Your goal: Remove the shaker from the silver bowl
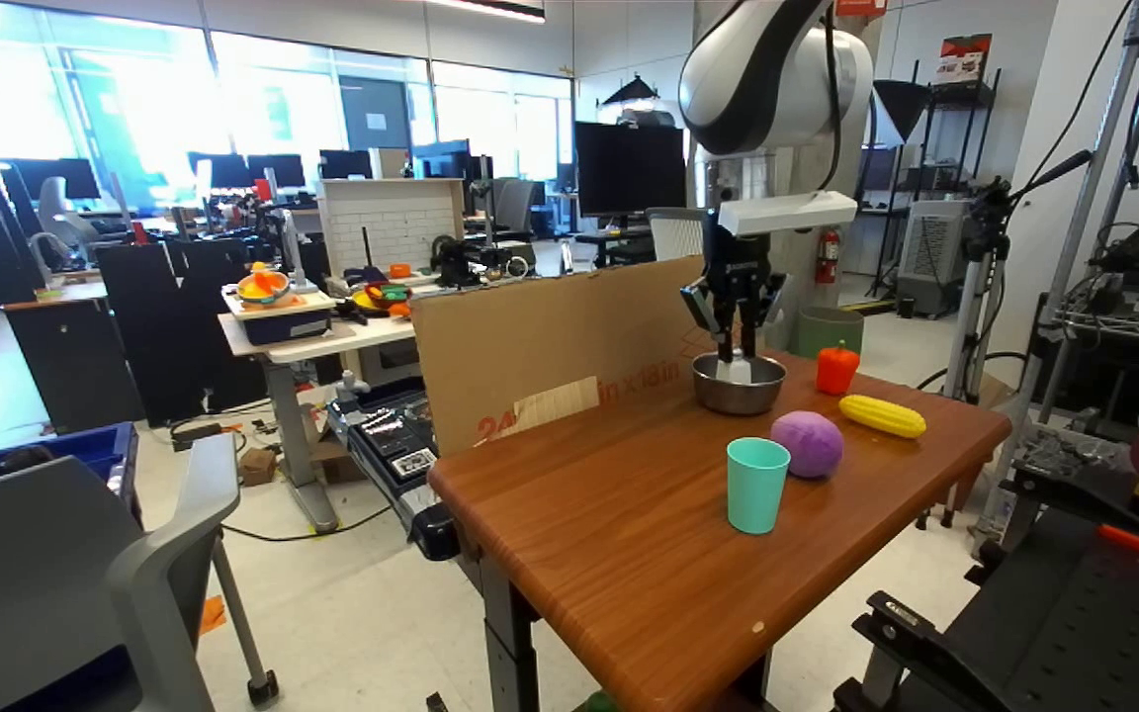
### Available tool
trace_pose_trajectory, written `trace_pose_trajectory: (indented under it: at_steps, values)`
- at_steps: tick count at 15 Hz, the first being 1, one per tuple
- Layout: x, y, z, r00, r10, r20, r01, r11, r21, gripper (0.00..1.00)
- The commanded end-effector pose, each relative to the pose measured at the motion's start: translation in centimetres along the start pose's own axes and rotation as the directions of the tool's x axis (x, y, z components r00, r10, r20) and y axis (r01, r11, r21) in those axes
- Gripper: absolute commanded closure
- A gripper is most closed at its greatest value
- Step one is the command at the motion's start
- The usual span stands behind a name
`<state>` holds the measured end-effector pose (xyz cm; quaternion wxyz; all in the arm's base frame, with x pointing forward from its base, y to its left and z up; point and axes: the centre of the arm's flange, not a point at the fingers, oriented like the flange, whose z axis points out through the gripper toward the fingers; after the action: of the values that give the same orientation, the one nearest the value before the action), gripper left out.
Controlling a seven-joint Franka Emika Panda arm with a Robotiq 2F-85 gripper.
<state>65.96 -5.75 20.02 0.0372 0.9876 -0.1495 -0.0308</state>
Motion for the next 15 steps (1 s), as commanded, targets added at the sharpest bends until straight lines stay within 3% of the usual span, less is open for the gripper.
trace_pose_trajectory:
  at_steps: [1, 9, 12, 15]
  values:
    - [-0.3, -0.6, -2.0, 0.999, 0.01, 0.037, -0.008, 0.999, -0.037, 0.93]
    - [-3.9, -6.0, -11.7, 0.998, 0.036, 0.06, -0.034, 0.999, -0.039, 0.93]
    - [-6.1, -8.8, -12.5, 0.999, 0.028, 0.038, -0.028, 1.0, -0.003, 0.93]
    - [-7.2, -11.0, -10.8, 0.998, 0.034, 0.061, -0.037, 0.998, 0.048, 0.93]
